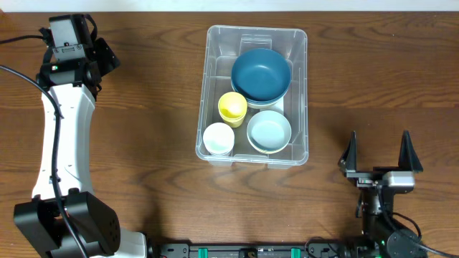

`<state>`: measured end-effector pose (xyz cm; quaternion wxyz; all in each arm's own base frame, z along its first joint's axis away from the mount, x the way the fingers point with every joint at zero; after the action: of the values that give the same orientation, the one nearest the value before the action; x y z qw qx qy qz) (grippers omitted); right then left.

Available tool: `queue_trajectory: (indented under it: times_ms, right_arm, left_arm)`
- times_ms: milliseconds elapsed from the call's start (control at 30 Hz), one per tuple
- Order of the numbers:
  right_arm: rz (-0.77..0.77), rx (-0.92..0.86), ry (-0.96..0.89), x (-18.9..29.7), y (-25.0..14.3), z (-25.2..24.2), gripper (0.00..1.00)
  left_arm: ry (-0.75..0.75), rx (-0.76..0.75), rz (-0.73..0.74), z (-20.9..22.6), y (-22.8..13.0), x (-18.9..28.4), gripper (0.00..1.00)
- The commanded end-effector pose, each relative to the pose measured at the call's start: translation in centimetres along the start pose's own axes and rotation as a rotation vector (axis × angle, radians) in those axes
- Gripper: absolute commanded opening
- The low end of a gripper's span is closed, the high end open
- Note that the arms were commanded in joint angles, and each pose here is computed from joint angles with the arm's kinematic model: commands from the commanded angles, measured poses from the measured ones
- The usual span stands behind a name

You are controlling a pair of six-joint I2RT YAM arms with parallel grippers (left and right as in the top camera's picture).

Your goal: Pack container

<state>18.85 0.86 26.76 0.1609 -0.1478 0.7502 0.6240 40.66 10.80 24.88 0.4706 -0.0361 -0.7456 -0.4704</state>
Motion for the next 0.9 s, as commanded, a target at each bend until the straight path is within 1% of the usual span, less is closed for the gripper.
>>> queue_trajectory:
  times_ms: [0, 167, 533, 867]
  right_arm:
    - [-0.005, 0.041, -0.009, 0.4, -0.3, -0.2, 0.99]
    - [0.046, 0.049, 0.005, 0.4, -1.3, 0.1, 0.99]
    - [0.315, 0.054, 0.094, 1.5, -6.8, 1.7, 0.99]
    - [0.412, 0.055, 0.136, 2.3, -8.7, 2.3, 0.99]
  left_arm:
    - [0.002, 0.007, -0.026, 0.2, 0.8, 0.8, 0.98]
    - [0.002, 0.008, -0.026, 0.2, 0.8, 0.8, 0.98]
    - [0.002, 0.008, -0.026, 0.2, 0.8, 0.8, 0.98]
    - [0.002, 0.007, -0.026, 0.2, 0.8, 0.8, 0.98]
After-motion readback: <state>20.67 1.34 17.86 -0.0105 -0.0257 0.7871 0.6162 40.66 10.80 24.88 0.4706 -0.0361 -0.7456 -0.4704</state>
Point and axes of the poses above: each gripper's point midway between its finger pads, its own x axis back along the fingers, its own z axis along the line the jaws close on, y = z × x, the point moved 4 cm from there along x, back along the fingers, and after that the axes turned 7 degrees about x, right-handed, at the moved point
